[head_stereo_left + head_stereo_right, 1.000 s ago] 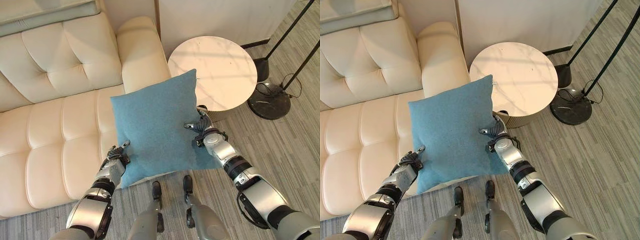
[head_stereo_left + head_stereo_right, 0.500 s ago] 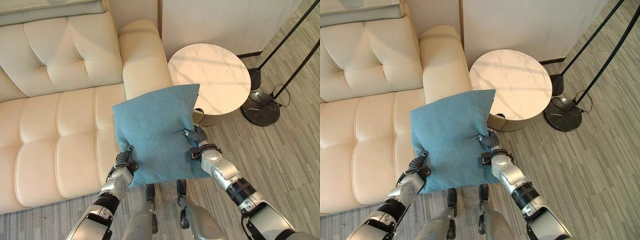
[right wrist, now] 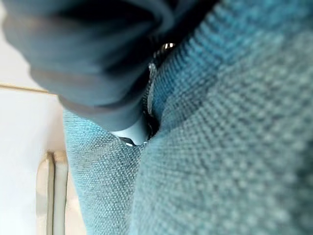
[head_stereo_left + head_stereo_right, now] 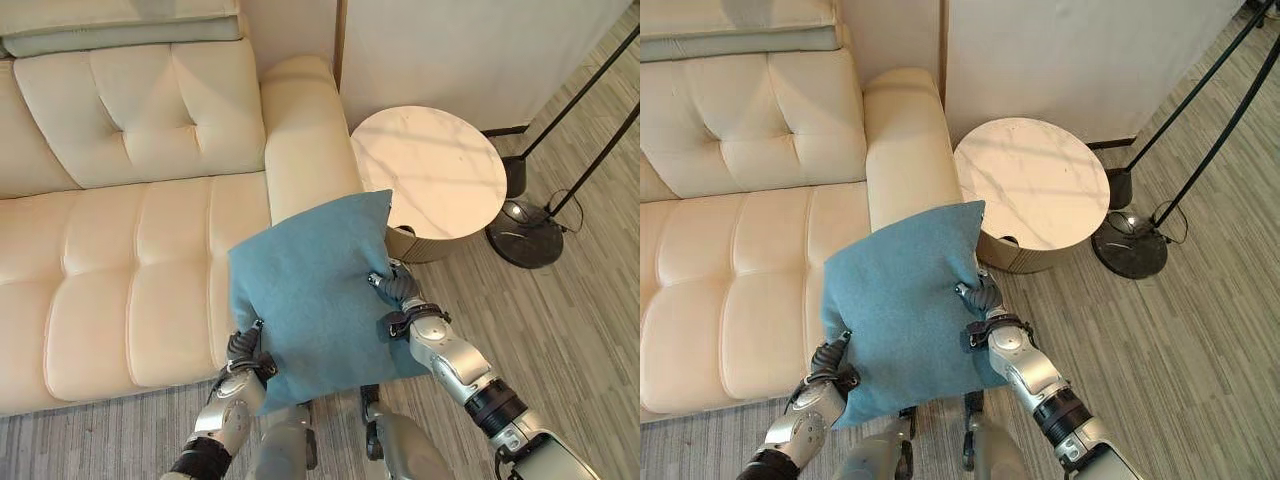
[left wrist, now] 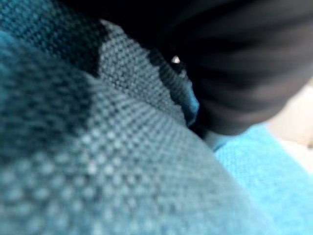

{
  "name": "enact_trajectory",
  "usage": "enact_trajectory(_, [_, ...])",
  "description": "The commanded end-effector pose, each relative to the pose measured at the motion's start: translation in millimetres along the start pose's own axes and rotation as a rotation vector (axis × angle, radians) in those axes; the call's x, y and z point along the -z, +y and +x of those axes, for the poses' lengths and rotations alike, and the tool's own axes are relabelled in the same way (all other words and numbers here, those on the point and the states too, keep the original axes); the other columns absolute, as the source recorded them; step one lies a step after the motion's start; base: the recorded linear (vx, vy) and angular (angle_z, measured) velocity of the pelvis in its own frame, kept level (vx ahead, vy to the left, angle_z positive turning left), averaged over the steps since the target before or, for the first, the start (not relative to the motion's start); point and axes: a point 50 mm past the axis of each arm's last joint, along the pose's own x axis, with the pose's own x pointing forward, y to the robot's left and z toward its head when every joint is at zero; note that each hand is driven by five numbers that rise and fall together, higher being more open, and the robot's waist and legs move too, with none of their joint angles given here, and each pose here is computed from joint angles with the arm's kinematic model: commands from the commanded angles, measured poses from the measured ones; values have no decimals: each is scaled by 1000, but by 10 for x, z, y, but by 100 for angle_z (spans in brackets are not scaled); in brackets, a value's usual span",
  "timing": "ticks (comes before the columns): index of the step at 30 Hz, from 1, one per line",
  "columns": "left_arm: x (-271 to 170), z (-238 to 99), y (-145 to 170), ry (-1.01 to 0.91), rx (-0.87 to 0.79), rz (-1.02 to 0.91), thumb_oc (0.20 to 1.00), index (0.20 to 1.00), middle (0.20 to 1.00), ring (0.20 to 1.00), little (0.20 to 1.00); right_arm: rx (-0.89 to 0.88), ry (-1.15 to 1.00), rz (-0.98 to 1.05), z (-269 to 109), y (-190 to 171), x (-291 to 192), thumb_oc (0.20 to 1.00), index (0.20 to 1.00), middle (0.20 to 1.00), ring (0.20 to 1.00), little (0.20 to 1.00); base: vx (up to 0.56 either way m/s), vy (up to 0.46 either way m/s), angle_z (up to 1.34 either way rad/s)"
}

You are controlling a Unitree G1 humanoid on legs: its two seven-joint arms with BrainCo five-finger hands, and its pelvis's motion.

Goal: Pick up all the scattered cushions and arrange them neatly on the sofa.

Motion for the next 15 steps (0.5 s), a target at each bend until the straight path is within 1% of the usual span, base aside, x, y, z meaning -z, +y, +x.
enact_trajectory(1, [-229,-164,-734,-113,278,-53,200,200,200,200,200,-252,-115,106,-102,659,-256,200,200,200,200,200,-148,-312,23])
enact_trajectory(3, [-188,-138,-638,-91,245,-59,200,200,200,200,200,-256,-113,121,-107,668,-259,200,200,200,200,200,-214,-319,26])
enact_trajectory(5, [-168,-146,-584,-77,237,-73,200,200,200,200,200,-263,-117,134,-120,662,-271,200,200,200,200,200,-392,-409,39])
enact_trajectory(7, [-184,-138,-557,-74,233,-84,200,200,200,200,200,-261,-128,137,-112,628,-299,200,200,200,200,200,-437,-417,42])
enact_trajectory(10, [-176,-131,-578,-66,235,-89,200,200,200,200,200,-248,-127,135,-95,575,-292,200,200,200,200,200,-354,-289,61])
enact_trajectory(15, [-103,-147,-608,-44,270,-41,200,200,200,200,200,-221,-93,139,-113,495,-184,200,200,200,200,200,-234,-165,101])
